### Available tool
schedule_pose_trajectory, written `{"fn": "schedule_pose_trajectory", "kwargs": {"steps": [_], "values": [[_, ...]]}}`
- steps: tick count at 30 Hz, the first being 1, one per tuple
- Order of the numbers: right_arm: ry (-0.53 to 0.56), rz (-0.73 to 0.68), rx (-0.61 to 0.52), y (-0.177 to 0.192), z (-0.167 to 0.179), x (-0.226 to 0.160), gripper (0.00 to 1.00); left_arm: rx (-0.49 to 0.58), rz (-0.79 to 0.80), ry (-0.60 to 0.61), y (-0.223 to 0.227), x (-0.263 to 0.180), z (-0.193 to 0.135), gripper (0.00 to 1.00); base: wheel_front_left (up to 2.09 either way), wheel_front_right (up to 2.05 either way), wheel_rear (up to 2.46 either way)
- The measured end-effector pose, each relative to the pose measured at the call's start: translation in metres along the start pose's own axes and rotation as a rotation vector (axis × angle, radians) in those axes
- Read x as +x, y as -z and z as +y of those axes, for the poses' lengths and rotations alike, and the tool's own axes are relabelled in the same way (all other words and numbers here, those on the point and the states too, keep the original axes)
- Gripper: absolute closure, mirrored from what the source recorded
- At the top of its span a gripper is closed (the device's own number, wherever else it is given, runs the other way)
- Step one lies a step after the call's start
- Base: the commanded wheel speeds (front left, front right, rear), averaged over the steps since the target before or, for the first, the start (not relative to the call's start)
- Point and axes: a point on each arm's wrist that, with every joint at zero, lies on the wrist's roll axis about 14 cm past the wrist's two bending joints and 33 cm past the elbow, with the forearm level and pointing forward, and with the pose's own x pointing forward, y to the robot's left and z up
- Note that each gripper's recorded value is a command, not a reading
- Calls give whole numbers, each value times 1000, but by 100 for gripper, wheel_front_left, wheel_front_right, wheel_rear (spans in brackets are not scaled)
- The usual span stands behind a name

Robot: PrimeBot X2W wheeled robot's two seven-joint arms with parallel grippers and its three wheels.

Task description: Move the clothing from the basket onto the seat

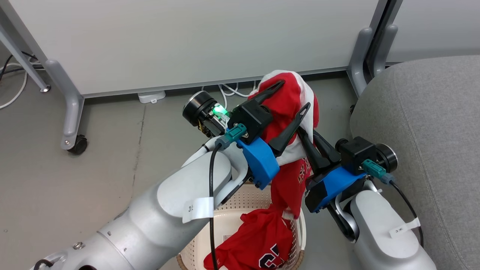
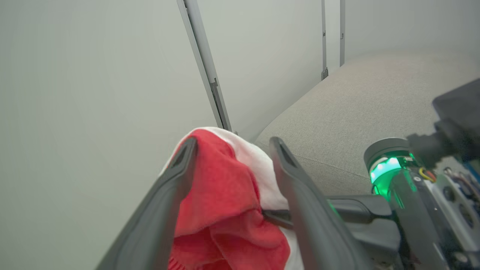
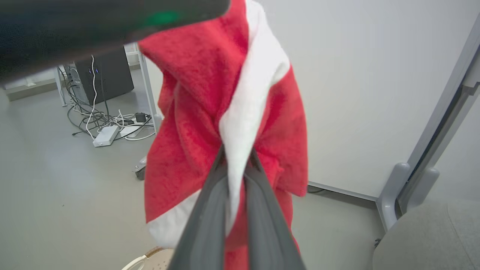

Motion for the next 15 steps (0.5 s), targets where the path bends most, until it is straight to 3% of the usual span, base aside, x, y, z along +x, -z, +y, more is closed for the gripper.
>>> {"fn": "schedule_pose_trajectory", "kwargs": {"steps": [15], "values": [[64, -22, 7, -6, -22, -8, 100, -7, 13, 38, 9, 9, -10, 0, 0, 0, 0]]}}
